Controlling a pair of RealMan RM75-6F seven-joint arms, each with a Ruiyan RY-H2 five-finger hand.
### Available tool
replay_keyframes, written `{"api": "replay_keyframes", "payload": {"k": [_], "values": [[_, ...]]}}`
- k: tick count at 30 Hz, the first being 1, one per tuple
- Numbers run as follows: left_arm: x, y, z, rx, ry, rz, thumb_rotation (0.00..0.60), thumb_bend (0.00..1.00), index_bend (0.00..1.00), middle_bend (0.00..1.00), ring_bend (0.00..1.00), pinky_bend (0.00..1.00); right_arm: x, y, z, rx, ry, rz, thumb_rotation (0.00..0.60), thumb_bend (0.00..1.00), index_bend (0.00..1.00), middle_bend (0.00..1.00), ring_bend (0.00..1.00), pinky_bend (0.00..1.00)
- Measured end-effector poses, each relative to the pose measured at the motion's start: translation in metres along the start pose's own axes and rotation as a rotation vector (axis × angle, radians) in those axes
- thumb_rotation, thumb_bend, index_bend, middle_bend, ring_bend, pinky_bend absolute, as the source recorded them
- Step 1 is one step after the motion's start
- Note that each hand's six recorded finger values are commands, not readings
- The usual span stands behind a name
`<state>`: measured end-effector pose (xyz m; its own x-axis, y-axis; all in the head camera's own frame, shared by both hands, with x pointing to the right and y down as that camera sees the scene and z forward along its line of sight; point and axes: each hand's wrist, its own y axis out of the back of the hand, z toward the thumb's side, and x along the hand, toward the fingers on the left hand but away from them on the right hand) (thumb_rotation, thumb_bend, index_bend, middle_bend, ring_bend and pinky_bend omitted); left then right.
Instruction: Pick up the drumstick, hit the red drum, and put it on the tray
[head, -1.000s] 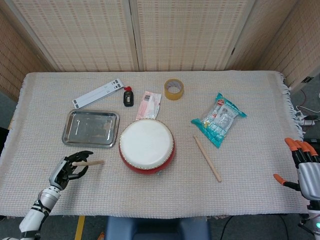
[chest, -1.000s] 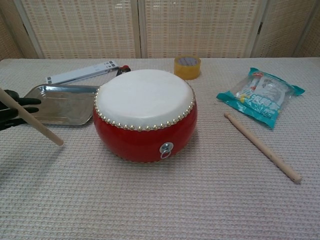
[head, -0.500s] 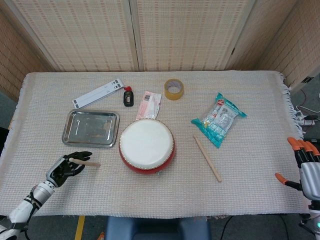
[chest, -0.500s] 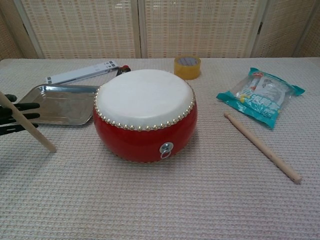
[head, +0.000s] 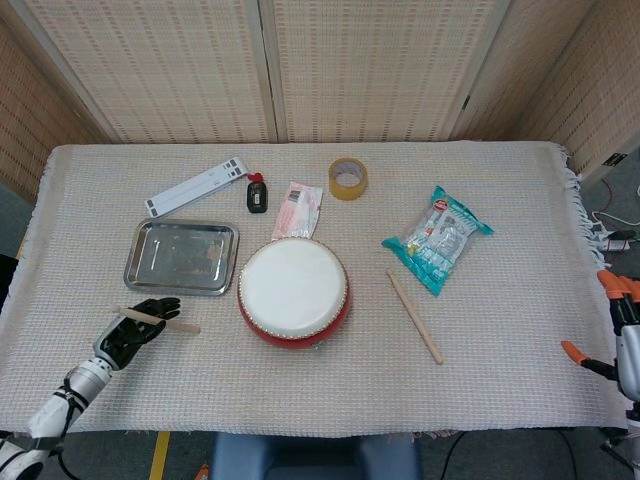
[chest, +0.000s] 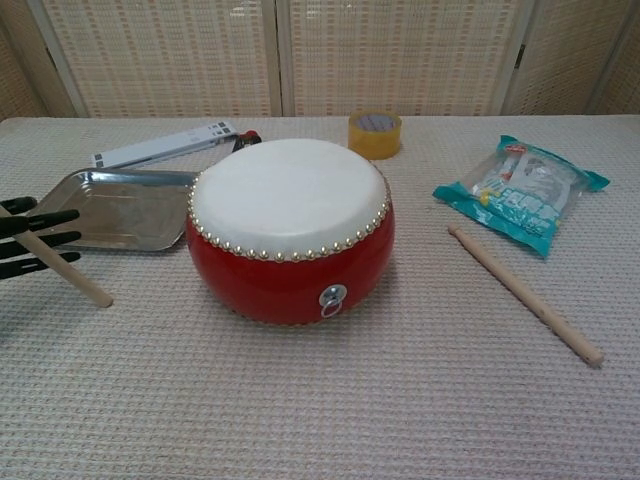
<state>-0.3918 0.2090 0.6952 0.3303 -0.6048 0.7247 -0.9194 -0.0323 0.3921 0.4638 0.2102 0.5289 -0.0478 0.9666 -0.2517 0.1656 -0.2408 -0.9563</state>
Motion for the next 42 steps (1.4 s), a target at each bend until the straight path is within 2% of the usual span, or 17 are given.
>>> {"api": "replay_keyframes", "payload": {"k": [3,8,19,27,33,42], "values": [[0.004,-0.003,-0.001,-0.036,-0.015,-0.003,0.600,0.40,0.52,0.35,0.23,0.20,0.000,0.000,0.000,-0.002,0.002,-0.002,0.600,0.05,0.00,0.09,0.00,0.11],[0.009,-0.009,-0.002,-0.041,-0.029,-0.003,0.600,0.40,0.52,0.38,0.27,0.23,0.000,0.000,0.000,-0.004,0.004,0.002,0.600,0.05,0.00,0.09,0.00,0.11],[0.027,-0.037,-0.009,0.033,-0.062,0.011,0.600,0.40,0.50,0.43,0.35,0.30,0.000,0.000,-0.001,-0.009,0.005,0.005,0.600,0.05,0.00,0.09,0.00,0.11],[0.045,-0.059,-0.023,0.027,-0.059,0.003,0.600,0.39,0.53,0.49,0.43,0.36,0.001,0.000,-0.002,-0.012,0.007,0.004,0.600,0.05,0.00,0.09,0.00,0.11],[0.050,-0.061,-0.028,0.016,-0.054,0.019,0.600,0.39,0.57,0.55,0.49,0.40,0.001,0.000,-0.003,-0.015,0.006,0.005,0.600,0.05,0.00,0.09,0.00,0.11],[0.049,-0.050,-0.026,-0.113,-0.072,0.060,0.600,0.39,0.60,0.56,0.51,0.41,0.000,-0.001,-0.004,-0.017,0.007,0.007,0.600,0.05,0.00,0.09,0.00,0.11]]}}
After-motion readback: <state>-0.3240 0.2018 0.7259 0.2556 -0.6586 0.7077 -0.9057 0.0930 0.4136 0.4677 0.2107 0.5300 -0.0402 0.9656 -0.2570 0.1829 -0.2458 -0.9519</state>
